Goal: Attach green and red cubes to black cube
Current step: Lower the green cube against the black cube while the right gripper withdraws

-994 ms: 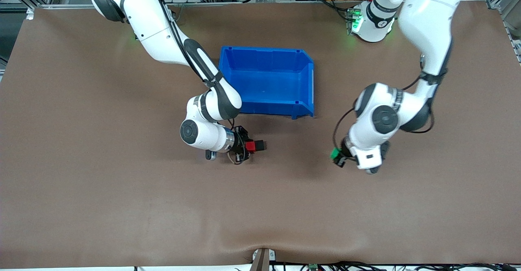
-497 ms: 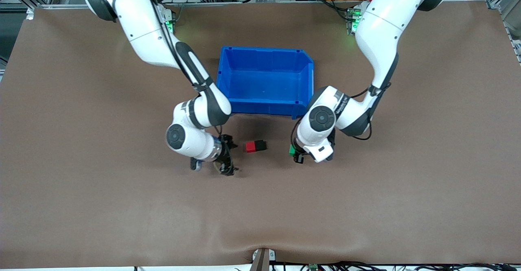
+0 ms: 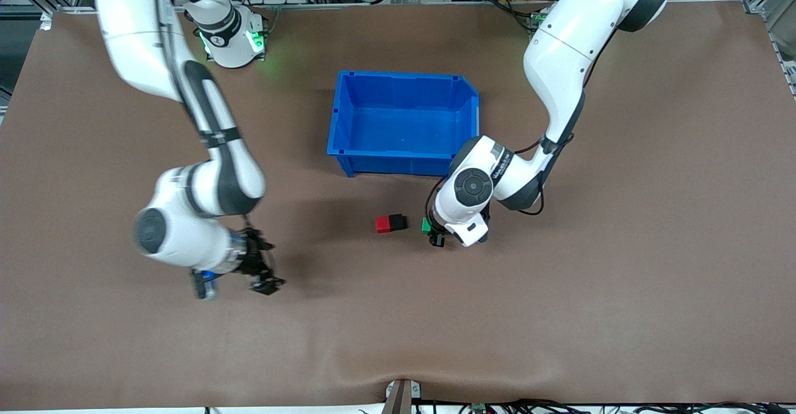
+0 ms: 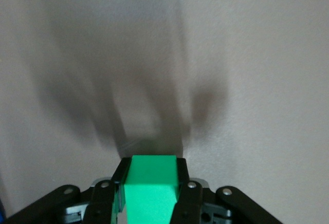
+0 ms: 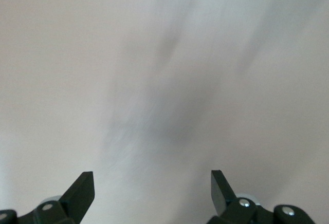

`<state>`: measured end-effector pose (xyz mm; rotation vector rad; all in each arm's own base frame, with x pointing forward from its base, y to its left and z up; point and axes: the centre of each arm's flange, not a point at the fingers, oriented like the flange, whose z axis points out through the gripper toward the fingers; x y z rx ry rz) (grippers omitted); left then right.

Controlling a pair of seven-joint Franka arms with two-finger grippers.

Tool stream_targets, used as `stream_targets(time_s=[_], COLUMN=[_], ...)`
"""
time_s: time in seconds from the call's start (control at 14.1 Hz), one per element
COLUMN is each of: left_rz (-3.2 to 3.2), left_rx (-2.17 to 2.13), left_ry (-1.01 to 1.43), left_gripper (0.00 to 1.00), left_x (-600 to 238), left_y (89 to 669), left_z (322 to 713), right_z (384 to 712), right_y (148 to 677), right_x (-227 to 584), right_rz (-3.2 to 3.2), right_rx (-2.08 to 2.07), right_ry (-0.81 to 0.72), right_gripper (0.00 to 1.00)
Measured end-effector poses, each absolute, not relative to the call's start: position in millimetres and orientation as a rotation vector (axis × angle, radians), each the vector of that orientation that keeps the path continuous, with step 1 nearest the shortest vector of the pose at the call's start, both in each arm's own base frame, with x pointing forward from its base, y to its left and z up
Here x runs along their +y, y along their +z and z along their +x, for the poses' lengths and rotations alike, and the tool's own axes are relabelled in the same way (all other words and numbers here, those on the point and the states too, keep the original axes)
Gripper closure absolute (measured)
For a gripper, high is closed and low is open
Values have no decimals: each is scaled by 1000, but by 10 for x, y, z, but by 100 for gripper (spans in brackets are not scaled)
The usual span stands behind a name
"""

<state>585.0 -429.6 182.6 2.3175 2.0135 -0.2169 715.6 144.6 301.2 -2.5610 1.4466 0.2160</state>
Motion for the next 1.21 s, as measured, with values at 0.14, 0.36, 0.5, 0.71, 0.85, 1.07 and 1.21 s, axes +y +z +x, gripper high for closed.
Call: stream_targets(time_s=[0.14,0.36,0.5,0.71,0.85,1.07,1.21], left_rz=[2333,2338,2336,2323,2306,2289,2271], left_rx=[1999,1989,1989,1983,1979,1980,1983], left_ry=[-221,-236,-245,-250,-248,-244,-240], left_gripper=[60,60,60,60,60,60,60], left_x=[-4380,-4485,-4513,-4553,-4586,-4629,-4662], left_y=[1812,1810,1807,1825,1838,1828,1820], left_z=[5788,5711,5691,5682,5679,5665,5657], right_z=[7149,6978,6807,6410,6039,5483,5209], right_y=[3355,3943,4367,5076,5685,6402,6442], right_x=[880,149,-303,-768,-777,-448,-337], right_rz=[-2689,-2881,-2945,-2949,-2992,-3165,-3183], right_rx=[1260,903,635,357,246,100,44], right_ry=[259,291,290,312,321,229,207], right_gripper=[0,0,0,0,0,0,0])
